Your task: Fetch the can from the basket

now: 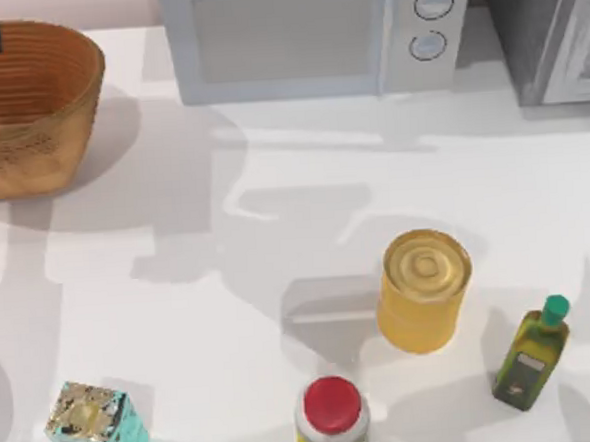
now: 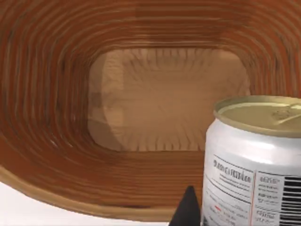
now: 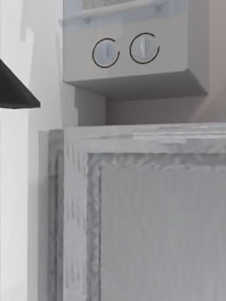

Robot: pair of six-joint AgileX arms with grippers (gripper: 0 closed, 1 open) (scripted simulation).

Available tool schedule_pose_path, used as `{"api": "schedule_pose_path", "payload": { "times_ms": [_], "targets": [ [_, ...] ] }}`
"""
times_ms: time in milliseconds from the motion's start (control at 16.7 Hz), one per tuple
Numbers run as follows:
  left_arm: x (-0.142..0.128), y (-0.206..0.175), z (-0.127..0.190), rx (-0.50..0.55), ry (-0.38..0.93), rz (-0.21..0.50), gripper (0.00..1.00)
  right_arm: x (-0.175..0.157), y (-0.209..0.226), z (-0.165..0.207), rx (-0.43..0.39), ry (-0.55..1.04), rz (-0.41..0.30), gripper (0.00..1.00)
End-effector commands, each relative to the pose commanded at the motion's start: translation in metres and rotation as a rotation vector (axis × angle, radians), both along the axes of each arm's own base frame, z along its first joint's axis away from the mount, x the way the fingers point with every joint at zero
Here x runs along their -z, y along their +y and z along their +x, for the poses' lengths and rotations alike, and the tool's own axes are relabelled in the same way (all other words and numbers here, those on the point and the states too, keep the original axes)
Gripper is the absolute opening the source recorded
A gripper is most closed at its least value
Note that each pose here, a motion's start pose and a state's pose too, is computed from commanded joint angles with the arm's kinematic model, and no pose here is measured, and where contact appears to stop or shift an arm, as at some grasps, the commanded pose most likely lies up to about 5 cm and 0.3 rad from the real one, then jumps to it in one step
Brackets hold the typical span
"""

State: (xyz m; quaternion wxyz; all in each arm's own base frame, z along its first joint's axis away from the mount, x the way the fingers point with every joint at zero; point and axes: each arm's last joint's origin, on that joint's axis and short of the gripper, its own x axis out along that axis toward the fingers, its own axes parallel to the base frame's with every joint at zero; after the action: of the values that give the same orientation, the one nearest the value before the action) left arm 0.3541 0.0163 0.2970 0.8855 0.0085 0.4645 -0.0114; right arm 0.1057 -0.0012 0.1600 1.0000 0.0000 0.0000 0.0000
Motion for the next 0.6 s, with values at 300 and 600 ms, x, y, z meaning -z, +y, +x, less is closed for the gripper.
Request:
{"api": "schedule_pose_path", "payload": {
  "times_ms": [300, 600],
  "targets": [
    [-0.014, -0.006, -0.113, -0.027, -0.319, 0.008, 0.0, 0.0, 0.0, 0.0, 0.0, 0.0, 0.0, 1.0],
    [0.039, -0.014, -0.204, -0.024, -0.595, -0.005, 0.0, 0.0, 0.0, 0.0, 0.0, 0.0, 0.0, 1.0]
  ]
}}
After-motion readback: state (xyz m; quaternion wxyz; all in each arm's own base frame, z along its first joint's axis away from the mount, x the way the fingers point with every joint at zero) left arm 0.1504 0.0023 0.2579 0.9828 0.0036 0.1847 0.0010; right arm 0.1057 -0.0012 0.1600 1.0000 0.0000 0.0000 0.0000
